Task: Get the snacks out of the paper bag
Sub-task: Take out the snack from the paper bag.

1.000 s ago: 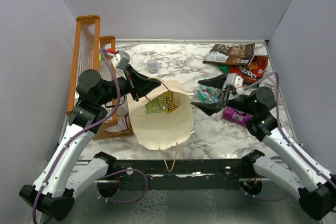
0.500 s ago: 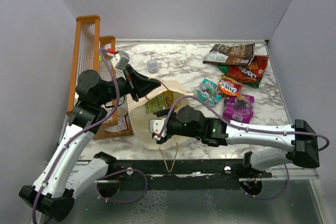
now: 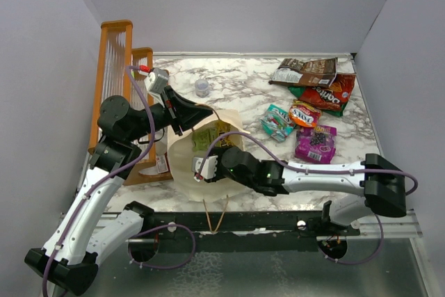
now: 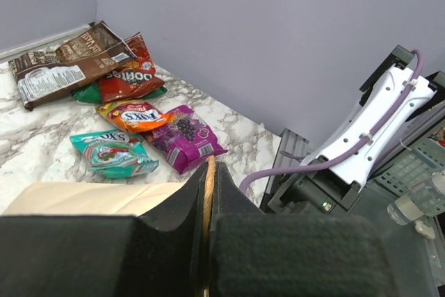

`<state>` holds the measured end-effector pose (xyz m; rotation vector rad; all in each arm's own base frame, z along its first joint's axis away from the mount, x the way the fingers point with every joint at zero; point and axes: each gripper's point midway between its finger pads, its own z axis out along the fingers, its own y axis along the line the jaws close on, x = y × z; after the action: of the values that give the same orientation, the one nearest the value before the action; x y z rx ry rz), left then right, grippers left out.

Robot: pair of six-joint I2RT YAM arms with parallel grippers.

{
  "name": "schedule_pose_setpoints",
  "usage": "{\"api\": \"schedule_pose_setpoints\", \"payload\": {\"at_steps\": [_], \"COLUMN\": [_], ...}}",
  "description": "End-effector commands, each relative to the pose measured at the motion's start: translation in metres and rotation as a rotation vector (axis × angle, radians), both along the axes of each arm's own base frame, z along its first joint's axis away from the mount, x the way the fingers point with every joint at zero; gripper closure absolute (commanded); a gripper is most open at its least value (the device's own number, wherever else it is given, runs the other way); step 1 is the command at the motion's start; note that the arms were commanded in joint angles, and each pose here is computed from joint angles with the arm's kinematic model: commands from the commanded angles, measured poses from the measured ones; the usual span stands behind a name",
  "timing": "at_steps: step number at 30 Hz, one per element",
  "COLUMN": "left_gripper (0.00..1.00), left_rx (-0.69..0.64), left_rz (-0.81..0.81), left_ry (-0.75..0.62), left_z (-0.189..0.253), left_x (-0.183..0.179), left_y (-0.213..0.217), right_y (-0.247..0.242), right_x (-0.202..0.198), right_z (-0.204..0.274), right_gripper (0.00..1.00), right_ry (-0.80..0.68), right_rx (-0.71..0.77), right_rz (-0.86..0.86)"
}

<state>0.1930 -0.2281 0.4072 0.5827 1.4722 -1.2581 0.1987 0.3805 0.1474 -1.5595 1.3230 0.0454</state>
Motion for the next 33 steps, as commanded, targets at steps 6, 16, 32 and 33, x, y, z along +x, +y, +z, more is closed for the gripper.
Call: {"api": "schedule_pose_setpoints", "payload": {"at_steps": [6,16,32,33], "left_gripper": [1.00,1.00,1.00,1.00], "left_rx": [-0.073,-0.099,-0.186,-0.183], "left_rz": [-0.040,-0.016,0.056,0.068], "left_ry": [-0.028,0.021,0.047,0.047], "left_z": [0.014,0.007,0.017,0.017], "left_x": [-0.012,-0.005,0.010,0.012], "left_y": [-0.001,-0.001,0.002,0.003], "right_y": [0.002,-0.022,-0.031,-0.028], "right_x": [0.029,0.062,0.053,0.047], "right_z": [-0.007,-0.016,-0.026,-0.023], "right_gripper": [0.49,0.46,0.37,0.35], "right_ry": [0.007,0.092,0.279,0.319], "right_rx": [0.016,0.023,0.030,0.044], "right_rz": [-0.195,-0.377,-0.398,-0.384]}}
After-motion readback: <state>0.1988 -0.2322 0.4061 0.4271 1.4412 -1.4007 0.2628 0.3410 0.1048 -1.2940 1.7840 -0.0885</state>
